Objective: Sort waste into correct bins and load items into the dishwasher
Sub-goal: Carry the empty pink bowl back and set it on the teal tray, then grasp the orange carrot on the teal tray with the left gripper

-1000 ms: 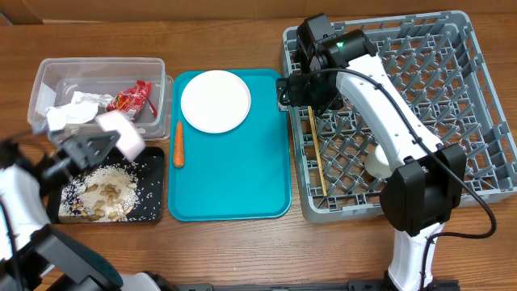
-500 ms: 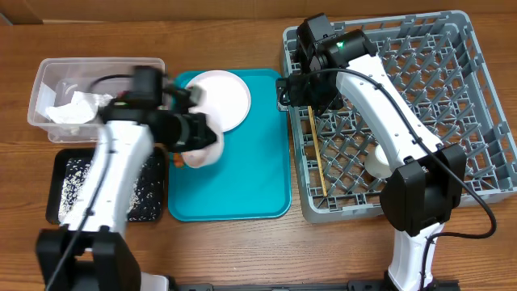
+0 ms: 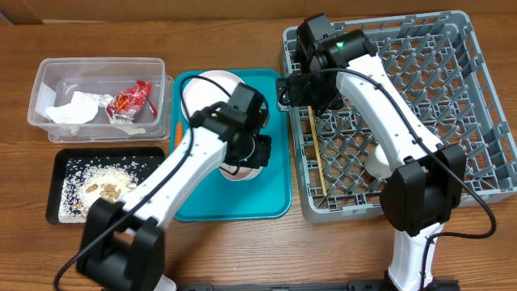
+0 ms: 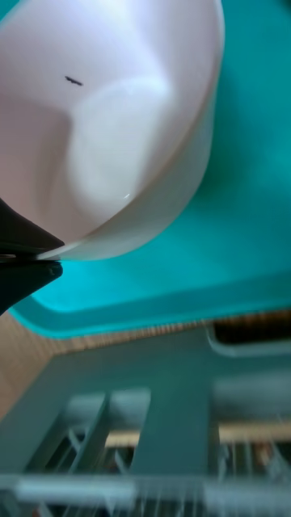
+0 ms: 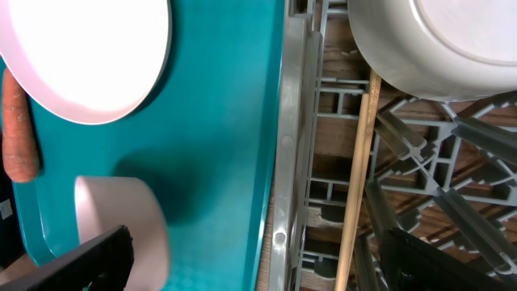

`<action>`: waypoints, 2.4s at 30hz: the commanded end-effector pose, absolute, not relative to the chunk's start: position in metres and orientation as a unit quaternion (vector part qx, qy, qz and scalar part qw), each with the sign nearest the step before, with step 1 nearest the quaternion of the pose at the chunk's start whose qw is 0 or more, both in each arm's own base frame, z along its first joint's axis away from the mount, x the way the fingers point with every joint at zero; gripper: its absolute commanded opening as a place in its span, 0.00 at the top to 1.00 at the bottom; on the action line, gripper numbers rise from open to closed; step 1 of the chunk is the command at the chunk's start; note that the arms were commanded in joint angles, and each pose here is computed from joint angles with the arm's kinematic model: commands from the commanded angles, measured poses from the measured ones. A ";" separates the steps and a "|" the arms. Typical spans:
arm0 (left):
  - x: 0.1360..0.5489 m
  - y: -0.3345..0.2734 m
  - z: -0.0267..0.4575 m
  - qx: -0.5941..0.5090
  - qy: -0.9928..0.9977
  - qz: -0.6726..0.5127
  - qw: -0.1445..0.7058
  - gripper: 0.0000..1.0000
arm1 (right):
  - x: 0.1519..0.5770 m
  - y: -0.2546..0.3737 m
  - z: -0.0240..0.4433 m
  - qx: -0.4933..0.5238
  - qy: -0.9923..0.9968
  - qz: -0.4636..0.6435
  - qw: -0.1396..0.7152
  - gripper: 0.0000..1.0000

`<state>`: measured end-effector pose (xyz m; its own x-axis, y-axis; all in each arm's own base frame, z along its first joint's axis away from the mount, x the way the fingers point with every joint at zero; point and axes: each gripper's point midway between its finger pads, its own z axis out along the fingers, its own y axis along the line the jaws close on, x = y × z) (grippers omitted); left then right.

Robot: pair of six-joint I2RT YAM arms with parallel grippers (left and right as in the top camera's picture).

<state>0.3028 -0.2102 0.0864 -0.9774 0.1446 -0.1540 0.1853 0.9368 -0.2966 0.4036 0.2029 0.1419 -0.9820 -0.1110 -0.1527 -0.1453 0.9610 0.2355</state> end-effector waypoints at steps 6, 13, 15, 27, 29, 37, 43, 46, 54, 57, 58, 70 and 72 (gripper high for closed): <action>0.310 -0.213 0.075 0.065 0.984 -0.159 0.049 0.46 | 0.406 0.207 0.160 -0.068 0.984 0.134 0.091 0.00; 0.325 -0.209 0.109 0.068 0.982 -0.162 0.067 0.34 | 0.406 0.207 0.160 -0.068 0.984 0.134 0.091 0.00; 0.336 -0.200 0.128 0.064 0.983 -0.151 0.082 0.33 | 0.406 0.207 0.160 -0.068 0.984 0.135 0.092 0.00; 0.361 -0.095 0.167 -0.025 0.993 0.010 0.111 0.28 | 0.406 0.207 0.160 -0.068 0.984 0.134 0.091 0.00; 0.359 -0.079 0.163 -0.045 0.993 0.035 0.105 0.28 | 0.406 0.207 0.160 -0.068 0.984 0.134 0.092 0.00; 0.352 -0.049 0.127 -0.091 0.991 0.054 0.078 0.36 | 0.406 0.207 0.160 -0.068 0.984 0.134 0.091 0.00; 0.347 -0.031 0.089 -0.115 0.989 0.058 0.069 0.42 | 0.406 0.207 0.160 -0.068 0.984 0.134 0.092 0.00; 0.343 -0.024 0.072 -0.123 0.988 0.059 0.066 0.44 | 0.406 0.207 0.160 -0.068 0.984 0.134 0.092 0.00; 0.340 -0.015 0.045 -0.134 0.986 0.062 0.074 0.44 | 0.406 0.207 0.160 -0.068 0.984 0.134 0.091 0.00; 0.340 -0.011 0.045 -0.133 0.986 0.072 0.077 0.44 | 0.406 0.207 0.160 -0.068 0.984 0.134 0.092 0.00; 0.341 -0.010 0.045 -0.133 0.985 0.076 0.079 0.44 | 0.406 0.207 0.160 -0.068 0.984 0.134 0.092 0.00; 0.343 -0.009 0.035 -0.132 0.984 0.076 0.092 0.50 | 0.406 0.207 0.160 -0.068 0.984 0.134 0.091 0.00; 0.344 -0.010 0.031 -0.123 0.985 0.075 0.097 0.51 | 0.406 0.207 0.160 -0.068 0.984 0.134 0.091 0.00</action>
<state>0.3473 -0.0158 0.0365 -0.9506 -0.2337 -0.2044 -0.2578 0.9610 0.1003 0.4036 0.2029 0.1420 -0.9819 -0.1114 -0.1531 -0.1458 0.9608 0.2359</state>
